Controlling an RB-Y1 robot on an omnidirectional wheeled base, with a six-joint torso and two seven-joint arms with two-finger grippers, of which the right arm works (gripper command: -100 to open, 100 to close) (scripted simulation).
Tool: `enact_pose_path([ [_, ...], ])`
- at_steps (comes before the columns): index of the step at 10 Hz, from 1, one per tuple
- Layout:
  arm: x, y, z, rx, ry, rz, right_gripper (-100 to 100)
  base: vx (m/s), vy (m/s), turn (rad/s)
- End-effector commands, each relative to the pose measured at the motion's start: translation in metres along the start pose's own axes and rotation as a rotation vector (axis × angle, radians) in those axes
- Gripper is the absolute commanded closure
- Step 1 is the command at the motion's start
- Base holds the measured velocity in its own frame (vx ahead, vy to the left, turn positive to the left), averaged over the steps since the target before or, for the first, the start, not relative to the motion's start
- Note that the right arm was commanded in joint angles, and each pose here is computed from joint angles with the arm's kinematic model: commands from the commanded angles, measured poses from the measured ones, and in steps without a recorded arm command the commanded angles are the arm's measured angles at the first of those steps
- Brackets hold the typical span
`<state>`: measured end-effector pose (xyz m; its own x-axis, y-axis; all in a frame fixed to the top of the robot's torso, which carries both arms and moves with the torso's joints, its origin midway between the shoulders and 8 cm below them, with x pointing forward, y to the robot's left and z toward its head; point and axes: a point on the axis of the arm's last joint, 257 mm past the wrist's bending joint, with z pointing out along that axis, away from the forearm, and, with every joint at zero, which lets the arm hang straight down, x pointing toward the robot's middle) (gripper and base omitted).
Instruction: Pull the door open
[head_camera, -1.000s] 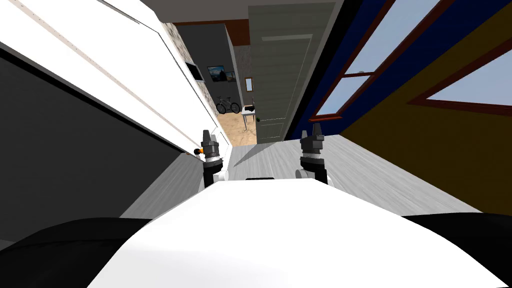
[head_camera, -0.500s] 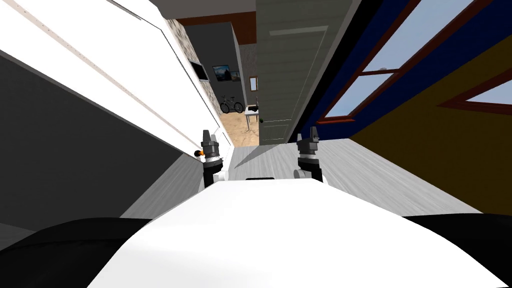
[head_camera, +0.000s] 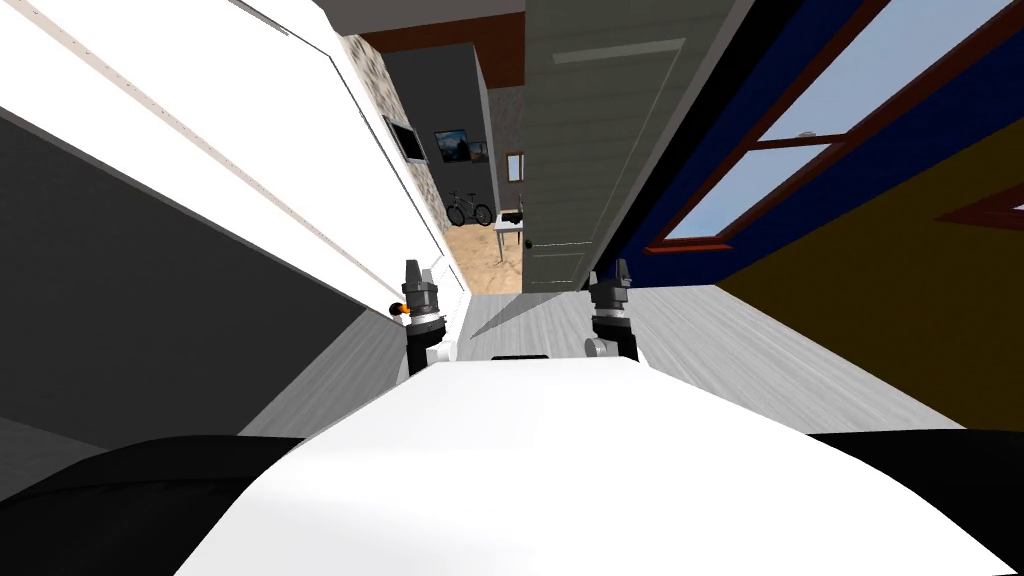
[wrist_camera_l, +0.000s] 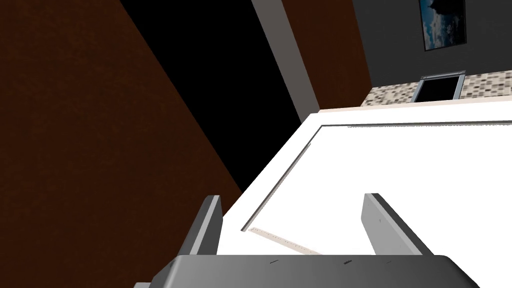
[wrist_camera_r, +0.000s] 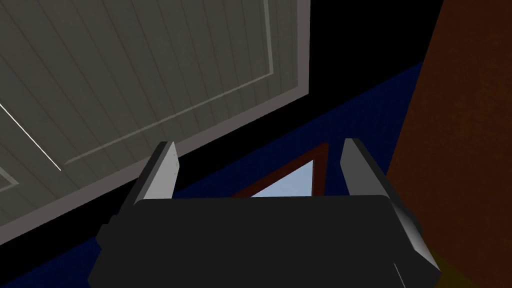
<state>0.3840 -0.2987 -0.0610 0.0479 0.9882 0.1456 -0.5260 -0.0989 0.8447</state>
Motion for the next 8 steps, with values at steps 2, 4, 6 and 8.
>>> enact_pose_path([
  [2,-0.005,-0.015,-0.0035,0.019,-0.010,0.067,-100,0.087,0.001,0.099],
  [4,-0.009,-0.027,-0.0057,0.033,-0.020,0.120,-100,0.101,0.001,0.088],
  [6,-0.014,-0.040,-0.0082,0.047,-0.032,0.173,-100,0.091,-0.004,0.095],
  [8,-0.019,-0.053,-0.0112,0.062,-0.047,0.231,-100,0.100,-0.014,0.094],
])
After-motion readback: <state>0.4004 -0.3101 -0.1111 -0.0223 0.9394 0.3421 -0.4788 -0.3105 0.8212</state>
